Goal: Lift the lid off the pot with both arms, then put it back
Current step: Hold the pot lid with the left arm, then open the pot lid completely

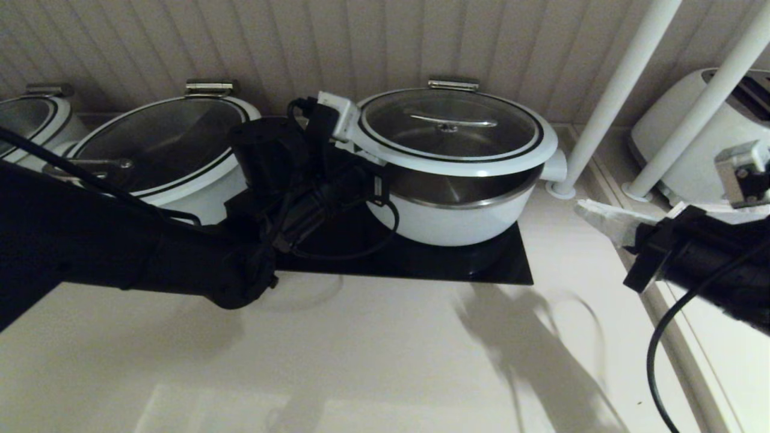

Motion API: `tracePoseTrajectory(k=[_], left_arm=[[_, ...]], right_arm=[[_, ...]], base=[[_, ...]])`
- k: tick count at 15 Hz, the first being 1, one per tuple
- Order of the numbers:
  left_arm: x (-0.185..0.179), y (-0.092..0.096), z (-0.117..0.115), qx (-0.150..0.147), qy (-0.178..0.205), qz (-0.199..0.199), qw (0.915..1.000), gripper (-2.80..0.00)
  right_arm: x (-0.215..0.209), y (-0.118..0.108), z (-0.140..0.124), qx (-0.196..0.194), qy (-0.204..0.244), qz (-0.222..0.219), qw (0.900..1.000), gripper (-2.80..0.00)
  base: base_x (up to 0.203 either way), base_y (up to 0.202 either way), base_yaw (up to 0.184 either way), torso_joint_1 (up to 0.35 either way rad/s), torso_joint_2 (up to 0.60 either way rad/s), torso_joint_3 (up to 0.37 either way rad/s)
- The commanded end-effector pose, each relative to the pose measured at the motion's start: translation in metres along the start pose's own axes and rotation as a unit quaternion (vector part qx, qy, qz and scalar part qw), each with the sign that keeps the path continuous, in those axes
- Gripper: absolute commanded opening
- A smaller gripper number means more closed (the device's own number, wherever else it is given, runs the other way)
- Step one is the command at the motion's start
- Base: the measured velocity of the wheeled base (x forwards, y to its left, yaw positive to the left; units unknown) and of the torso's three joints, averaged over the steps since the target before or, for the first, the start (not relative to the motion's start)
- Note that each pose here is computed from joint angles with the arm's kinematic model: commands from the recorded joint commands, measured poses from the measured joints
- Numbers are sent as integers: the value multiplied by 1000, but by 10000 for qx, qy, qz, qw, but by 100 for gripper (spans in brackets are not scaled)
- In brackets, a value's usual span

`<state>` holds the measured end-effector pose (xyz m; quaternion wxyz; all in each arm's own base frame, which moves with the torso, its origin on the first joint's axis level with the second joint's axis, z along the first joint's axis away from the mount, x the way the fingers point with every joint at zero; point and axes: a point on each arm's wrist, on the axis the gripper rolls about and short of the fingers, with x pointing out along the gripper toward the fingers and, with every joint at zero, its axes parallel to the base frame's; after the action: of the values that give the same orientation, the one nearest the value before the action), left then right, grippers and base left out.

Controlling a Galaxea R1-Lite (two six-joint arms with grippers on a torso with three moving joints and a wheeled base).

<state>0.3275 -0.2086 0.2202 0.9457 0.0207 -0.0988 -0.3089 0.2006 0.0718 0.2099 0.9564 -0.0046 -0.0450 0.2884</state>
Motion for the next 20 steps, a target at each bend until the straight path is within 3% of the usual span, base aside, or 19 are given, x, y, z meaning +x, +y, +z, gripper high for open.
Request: tracePoseTrajectory(k=[1, 6, 11, 20], left_arm=[[0, 0, 0, 5, -27, 0, 10000, -280], [1, 0, -1, 6, -20, 1, 10000, -280], [1, 1, -1, -1, -7, 13, 10000, -280], [4, 4, -2, 6, -23, 45, 10000, -280]], right_arm=[[12, -3, -12, 51, 211, 49, 9998, -280], [25, -6, -19, 87, 341, 67, 9994, -280], [42, -11, -8, 0, 62, 68, 10000, -280], [66, -17, -15, -15, 33, 91, 10000, -280]], base=[[0, 0, 0, 0, 0, 0], [0, 0, 0, 0, 0, 0], [0, 0, 0, 0, 0, 0], [0, 0, 0, 0, 0, 0]])
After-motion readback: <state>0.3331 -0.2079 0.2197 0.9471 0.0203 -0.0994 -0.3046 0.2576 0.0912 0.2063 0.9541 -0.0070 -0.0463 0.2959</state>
